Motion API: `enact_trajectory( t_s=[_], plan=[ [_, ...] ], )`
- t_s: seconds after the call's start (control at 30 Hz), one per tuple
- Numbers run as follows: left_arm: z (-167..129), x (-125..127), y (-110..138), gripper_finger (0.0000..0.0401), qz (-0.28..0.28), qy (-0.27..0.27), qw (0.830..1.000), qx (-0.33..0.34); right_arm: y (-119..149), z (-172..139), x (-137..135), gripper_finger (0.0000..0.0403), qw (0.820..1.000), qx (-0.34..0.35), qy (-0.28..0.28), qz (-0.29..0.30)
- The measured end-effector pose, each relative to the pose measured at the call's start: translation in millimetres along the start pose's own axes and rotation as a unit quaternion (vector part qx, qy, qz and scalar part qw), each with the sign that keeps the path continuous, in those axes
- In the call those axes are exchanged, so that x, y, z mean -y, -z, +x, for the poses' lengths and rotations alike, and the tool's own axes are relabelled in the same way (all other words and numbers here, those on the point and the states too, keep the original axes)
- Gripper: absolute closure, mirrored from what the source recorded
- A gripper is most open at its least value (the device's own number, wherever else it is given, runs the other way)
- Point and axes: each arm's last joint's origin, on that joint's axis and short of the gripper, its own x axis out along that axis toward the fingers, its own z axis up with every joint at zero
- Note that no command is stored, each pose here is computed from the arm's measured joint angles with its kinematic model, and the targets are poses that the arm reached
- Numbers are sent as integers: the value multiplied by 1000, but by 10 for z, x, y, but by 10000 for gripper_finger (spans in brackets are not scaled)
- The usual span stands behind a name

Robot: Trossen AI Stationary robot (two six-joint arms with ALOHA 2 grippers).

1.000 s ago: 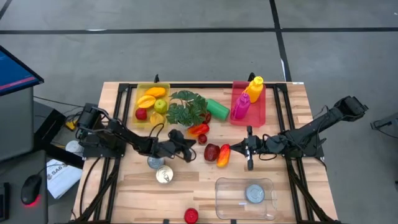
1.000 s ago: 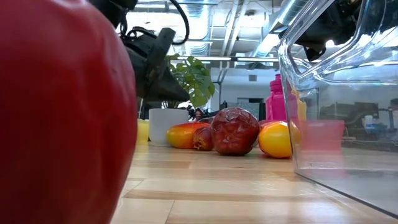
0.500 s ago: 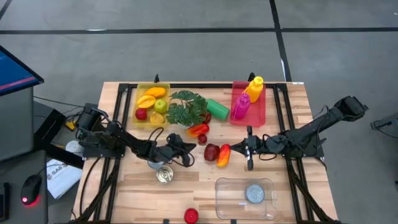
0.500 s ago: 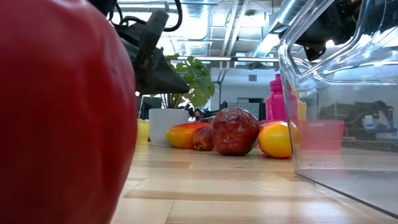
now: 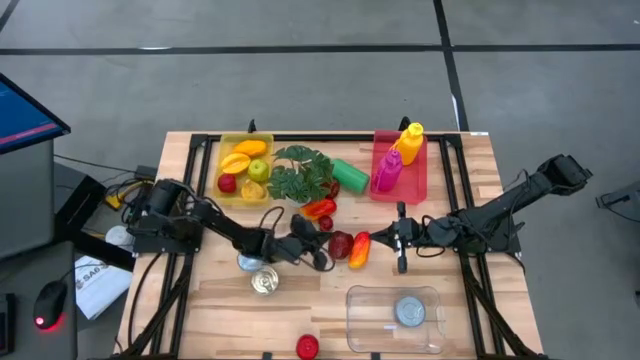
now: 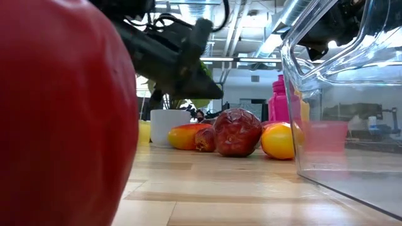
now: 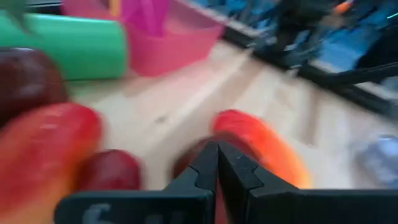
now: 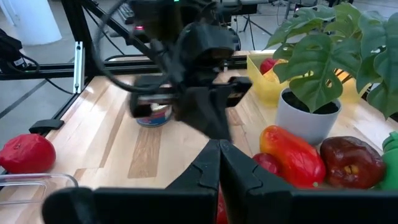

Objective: Pick & Place Food Item
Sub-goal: Put the orange mango into the yellow bin

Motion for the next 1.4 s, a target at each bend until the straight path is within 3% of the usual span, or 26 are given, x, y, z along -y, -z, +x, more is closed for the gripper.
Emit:
enact_trajectory(
  t_s=[0.17,0.43,0.8,1.1,1.4],
  plan=[
    [82,-169,-166,401,15,-53,998,-22,-3,0,0,403,1000,1,0,0],
    [195,-423,-187,401,20,-128,990,-49,-4,1,1,403,1000,2,0,1],
    [249,-614,-192,401,37,-175,981,-73,-3,1,1,403,1000,1,0,0],
    [274,-697,-207,401,35,-194,977,-78,-3,1,1,403,1000,1,0,0],
    [174,-522,-108,401,35,-149,982,-108,-3,1,1,403,1000,1,0,0]
  ],
)
